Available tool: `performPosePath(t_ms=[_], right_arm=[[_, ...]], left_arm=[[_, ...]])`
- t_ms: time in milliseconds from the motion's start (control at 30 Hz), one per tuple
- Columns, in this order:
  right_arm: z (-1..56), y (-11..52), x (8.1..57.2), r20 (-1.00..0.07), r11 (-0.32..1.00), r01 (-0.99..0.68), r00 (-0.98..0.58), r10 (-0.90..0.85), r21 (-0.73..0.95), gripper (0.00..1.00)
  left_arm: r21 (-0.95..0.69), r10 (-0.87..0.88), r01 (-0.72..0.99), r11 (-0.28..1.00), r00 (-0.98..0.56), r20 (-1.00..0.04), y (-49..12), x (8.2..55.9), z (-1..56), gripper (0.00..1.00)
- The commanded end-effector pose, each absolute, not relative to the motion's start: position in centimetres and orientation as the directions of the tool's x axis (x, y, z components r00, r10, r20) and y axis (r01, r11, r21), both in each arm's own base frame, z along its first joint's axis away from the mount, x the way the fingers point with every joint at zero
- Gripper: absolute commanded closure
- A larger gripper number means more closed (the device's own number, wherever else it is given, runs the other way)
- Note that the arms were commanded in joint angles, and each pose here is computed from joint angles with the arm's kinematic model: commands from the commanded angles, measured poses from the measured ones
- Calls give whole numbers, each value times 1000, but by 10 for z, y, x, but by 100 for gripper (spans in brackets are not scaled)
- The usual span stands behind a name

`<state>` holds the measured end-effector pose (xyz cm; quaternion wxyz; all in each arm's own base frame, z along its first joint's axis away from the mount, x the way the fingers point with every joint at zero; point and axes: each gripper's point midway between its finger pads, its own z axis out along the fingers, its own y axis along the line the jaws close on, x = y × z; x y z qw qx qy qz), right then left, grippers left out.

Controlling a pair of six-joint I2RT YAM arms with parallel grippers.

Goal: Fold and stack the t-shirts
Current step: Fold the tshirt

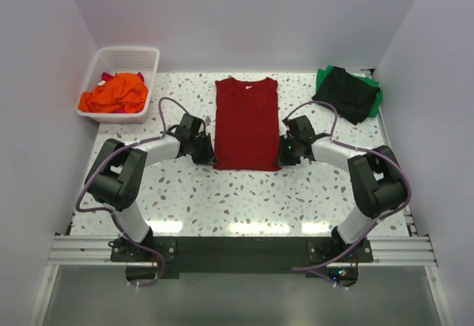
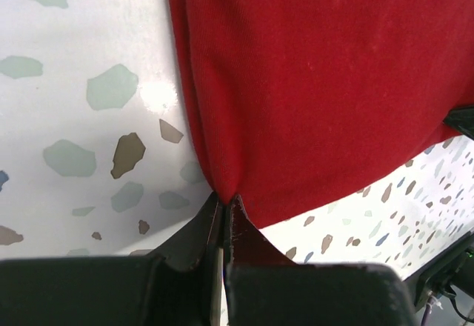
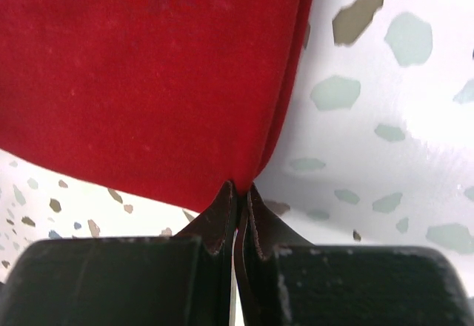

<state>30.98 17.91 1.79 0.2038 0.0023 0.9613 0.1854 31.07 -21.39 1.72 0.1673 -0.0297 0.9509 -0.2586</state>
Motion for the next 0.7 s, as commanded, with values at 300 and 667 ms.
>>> performPosePath(t_ms=[300,667], right_arm=[[32,170,247,-361,922,-133,-933,8,363,100],[42,172,186,-362,922,-180,-931,-47,344,100]], left_arm=[[-433,-106,55,900,-935,-339,-197,266,26,100],[-359,-68,76,930,-925,-374,-225,200,43,100]])
